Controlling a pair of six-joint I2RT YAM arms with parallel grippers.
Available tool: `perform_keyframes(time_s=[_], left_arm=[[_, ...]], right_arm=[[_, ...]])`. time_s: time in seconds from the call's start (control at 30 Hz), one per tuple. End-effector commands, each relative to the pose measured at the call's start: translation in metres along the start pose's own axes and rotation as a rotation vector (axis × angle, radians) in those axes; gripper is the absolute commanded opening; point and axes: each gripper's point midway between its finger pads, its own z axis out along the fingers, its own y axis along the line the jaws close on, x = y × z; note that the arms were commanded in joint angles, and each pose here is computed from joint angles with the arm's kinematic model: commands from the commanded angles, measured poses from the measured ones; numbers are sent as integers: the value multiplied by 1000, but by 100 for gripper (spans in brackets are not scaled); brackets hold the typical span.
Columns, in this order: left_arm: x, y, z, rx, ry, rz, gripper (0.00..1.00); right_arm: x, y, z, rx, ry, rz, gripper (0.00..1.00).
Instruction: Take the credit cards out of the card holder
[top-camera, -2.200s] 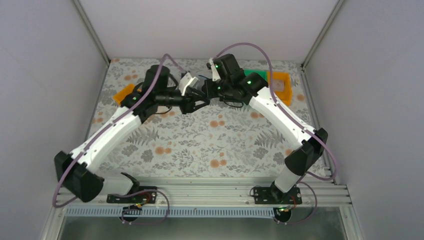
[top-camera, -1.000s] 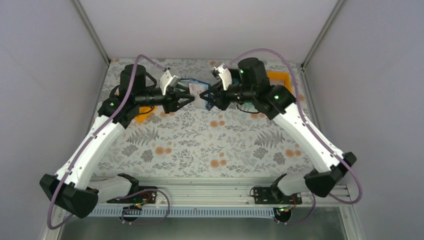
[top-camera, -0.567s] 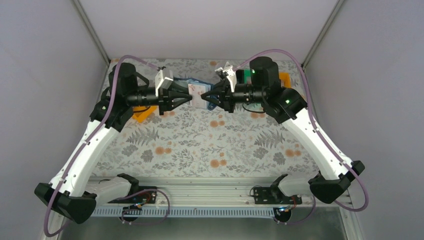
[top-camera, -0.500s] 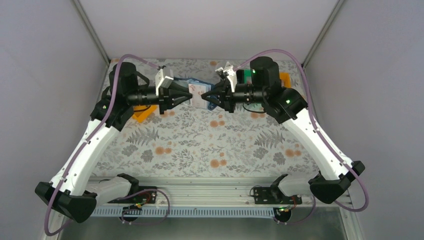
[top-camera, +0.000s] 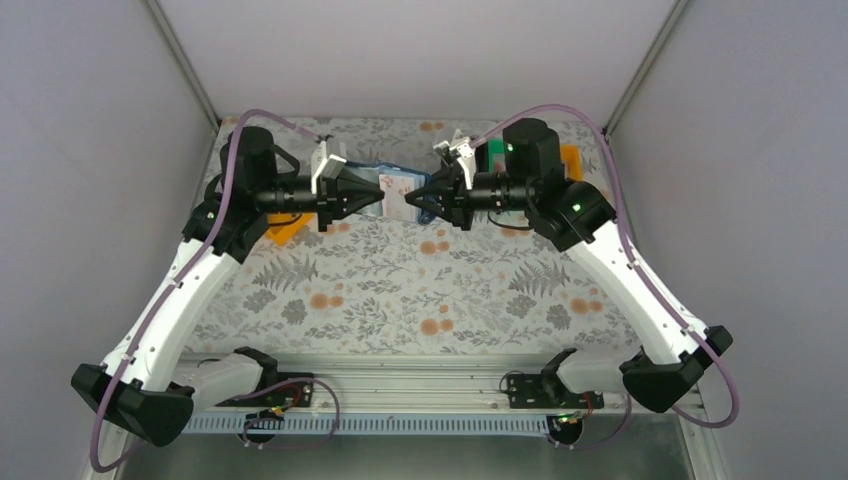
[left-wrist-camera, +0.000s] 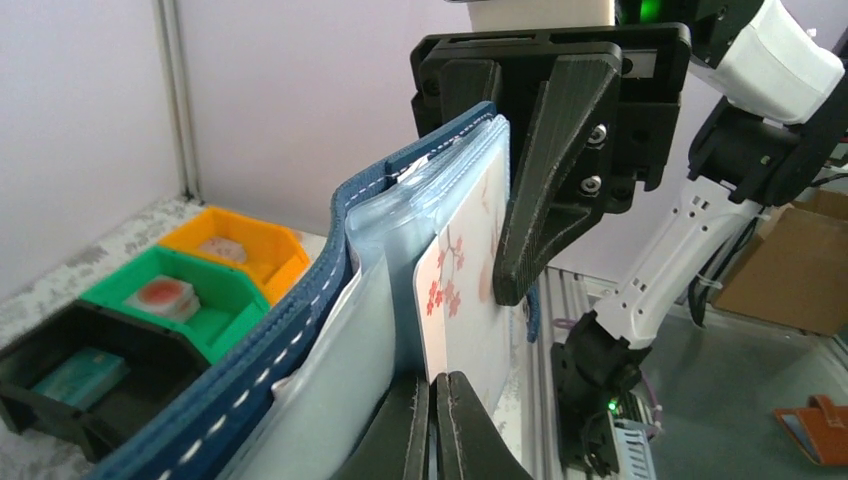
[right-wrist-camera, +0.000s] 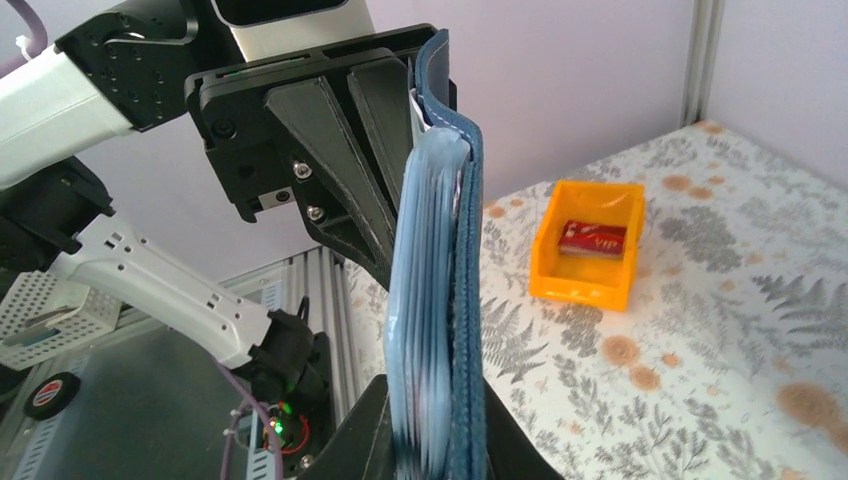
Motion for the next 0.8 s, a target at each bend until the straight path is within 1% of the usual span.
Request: perform_keyframes(time_s=[0.0, 0.13, 0.2, 0.33, 0.5, 0.63, 0.77], left_arm=[[29, -13, 7, 112, 28, -51, 2], [65, -3, 11, 101, 63, -152, 2], [72, -1, 11, 100, 68, -159, 2], [73, -3, 10, 116, 70, -141, 2], [70, -8, 8, 145, 63, -130, 2], [68, -16, 3, 182, 72, -93, 2], [69, -18, -1, 207, 78, -83, 2]], right_arm=[[12, 9, 17, -131, -2, -13, 13], [42, 2, 24, -140, 39, 49, 14], [51, 2, 24, -151, 49, 66, 15], [59, 1, 19, -148, 54, 81, 18], [61, 4, 15, -177, 54, 79, 14], [59, 3, 7, -185, 51, 67, 4], [58, 8, 3, -225, 61, 59, 5]])
